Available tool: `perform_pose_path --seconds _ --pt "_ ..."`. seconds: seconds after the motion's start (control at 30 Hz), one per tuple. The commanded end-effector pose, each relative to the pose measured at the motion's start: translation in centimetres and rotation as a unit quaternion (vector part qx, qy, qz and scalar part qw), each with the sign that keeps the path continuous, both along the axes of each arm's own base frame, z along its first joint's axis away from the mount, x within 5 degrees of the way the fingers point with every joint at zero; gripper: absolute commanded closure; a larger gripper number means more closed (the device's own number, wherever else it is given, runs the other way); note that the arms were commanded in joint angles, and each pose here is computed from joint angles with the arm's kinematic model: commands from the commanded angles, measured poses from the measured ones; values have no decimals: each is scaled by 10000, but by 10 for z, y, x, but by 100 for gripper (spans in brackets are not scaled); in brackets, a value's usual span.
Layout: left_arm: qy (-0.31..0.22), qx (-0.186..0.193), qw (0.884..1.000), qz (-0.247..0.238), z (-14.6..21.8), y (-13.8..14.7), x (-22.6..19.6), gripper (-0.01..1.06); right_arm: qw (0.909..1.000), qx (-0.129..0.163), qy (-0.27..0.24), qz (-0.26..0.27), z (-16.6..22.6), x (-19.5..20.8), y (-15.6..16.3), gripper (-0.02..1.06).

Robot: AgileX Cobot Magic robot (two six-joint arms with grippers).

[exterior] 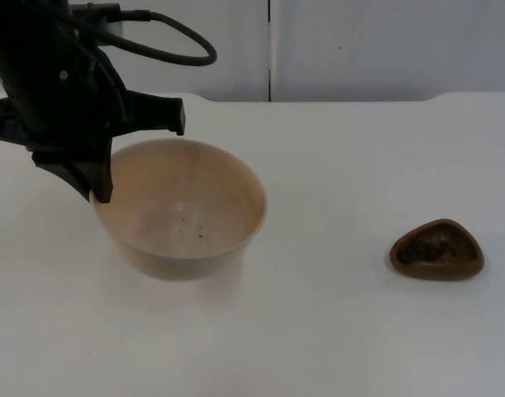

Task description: Pick up the bowl with the left hand and pour the coffee beans from the cup into the bowl with the right hand.

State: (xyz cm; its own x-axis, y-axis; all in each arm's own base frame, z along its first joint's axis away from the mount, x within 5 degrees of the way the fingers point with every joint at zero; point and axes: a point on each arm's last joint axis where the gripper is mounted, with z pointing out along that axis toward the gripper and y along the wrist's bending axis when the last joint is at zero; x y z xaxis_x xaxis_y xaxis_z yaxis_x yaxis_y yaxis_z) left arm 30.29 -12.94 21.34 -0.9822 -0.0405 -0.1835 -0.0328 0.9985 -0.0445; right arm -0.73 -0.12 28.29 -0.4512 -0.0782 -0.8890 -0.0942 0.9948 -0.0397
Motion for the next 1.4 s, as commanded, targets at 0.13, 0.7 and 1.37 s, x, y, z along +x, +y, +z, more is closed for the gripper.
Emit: perform_pose_path --seconds 0.13,0.7,1.37 --pt "-47 -81 10000 24 3 -2 -1 105 9999 66 139 0 12 18 3 -1" --pt "-62 -98 9999 29 4 -3 -1 105 9936 13 1131 -7 58 131 11 0" --pt "-99 -72 9999 8 4 -2 0 105 9793 -191 1927 589 80 232 47 0"
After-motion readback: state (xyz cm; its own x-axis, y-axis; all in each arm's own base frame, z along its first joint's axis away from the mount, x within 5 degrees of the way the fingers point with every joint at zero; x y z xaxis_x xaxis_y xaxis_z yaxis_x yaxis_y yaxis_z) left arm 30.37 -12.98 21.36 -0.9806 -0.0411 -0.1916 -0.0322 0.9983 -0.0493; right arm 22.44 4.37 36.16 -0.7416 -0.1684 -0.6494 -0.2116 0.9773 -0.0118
